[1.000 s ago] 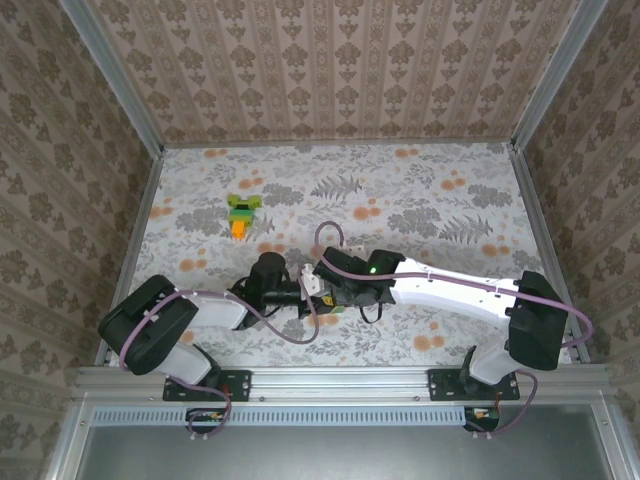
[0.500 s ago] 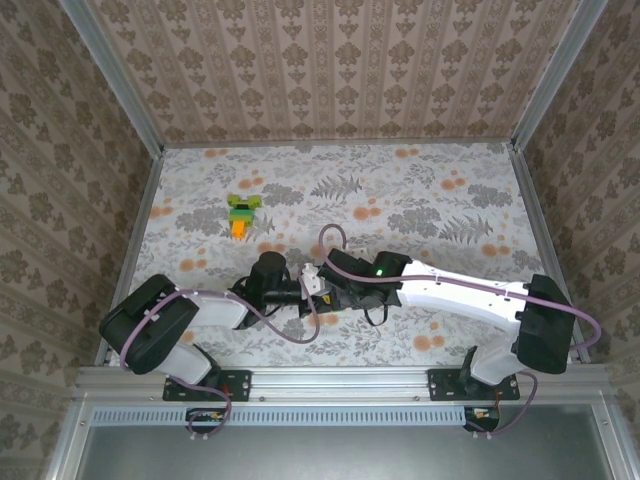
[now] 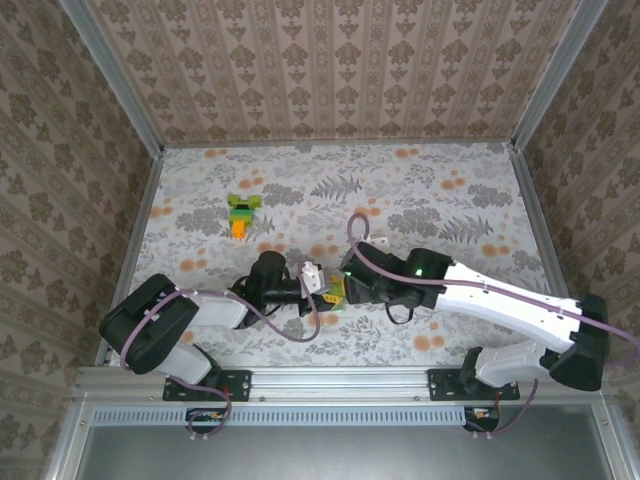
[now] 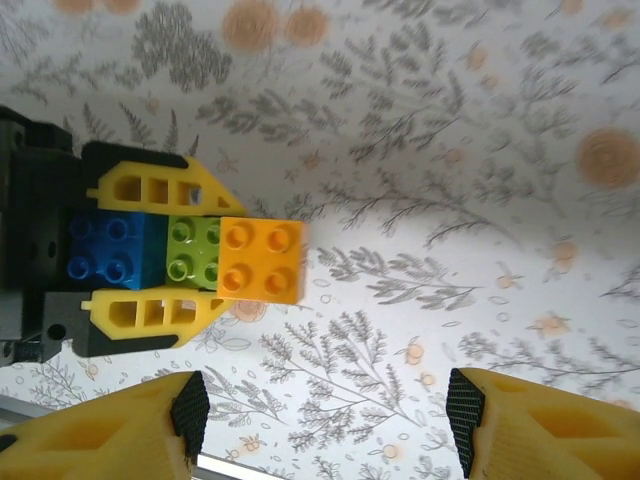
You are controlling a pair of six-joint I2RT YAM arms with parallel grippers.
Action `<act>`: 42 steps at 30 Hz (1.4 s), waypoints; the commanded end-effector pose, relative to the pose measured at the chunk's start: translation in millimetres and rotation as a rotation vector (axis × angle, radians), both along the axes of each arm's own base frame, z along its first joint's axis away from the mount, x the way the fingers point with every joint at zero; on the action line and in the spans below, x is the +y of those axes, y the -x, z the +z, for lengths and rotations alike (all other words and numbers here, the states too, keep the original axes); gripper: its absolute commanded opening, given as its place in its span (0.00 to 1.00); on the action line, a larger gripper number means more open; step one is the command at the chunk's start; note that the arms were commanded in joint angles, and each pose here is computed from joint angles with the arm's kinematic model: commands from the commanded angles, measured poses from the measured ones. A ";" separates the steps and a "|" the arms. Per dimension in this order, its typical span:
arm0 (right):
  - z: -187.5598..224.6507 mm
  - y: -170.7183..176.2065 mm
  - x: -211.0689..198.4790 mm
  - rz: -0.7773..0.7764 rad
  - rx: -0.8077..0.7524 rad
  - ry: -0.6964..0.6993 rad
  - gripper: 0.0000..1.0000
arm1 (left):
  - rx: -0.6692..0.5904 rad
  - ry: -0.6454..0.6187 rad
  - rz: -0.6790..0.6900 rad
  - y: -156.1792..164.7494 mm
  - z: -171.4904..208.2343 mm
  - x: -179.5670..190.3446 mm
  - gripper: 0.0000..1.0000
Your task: Assemble a carrot with lego
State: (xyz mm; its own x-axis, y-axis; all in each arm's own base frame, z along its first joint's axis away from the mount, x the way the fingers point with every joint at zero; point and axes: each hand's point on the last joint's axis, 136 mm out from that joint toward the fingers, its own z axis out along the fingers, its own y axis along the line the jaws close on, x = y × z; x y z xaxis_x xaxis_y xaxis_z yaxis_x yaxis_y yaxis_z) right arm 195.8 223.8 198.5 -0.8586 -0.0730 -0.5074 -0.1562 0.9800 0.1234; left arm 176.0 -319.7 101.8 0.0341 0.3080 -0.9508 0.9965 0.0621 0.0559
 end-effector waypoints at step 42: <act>-9.0 -26.9 -51.2 0.164 -0.147 -0.150 0.67 | 0.765 -0.462 0.654 -147.2 74.9 73.1 0.37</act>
State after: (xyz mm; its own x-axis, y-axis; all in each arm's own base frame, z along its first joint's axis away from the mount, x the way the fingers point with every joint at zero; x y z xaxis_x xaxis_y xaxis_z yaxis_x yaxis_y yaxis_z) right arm 224.4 166.8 188.8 -0.7699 -0.0975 -0.6306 -0.2889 0.9344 0.2082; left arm 322.4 -248.3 180.8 -0.7873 0.3509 -0.5070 0.5776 0.7075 -0.4072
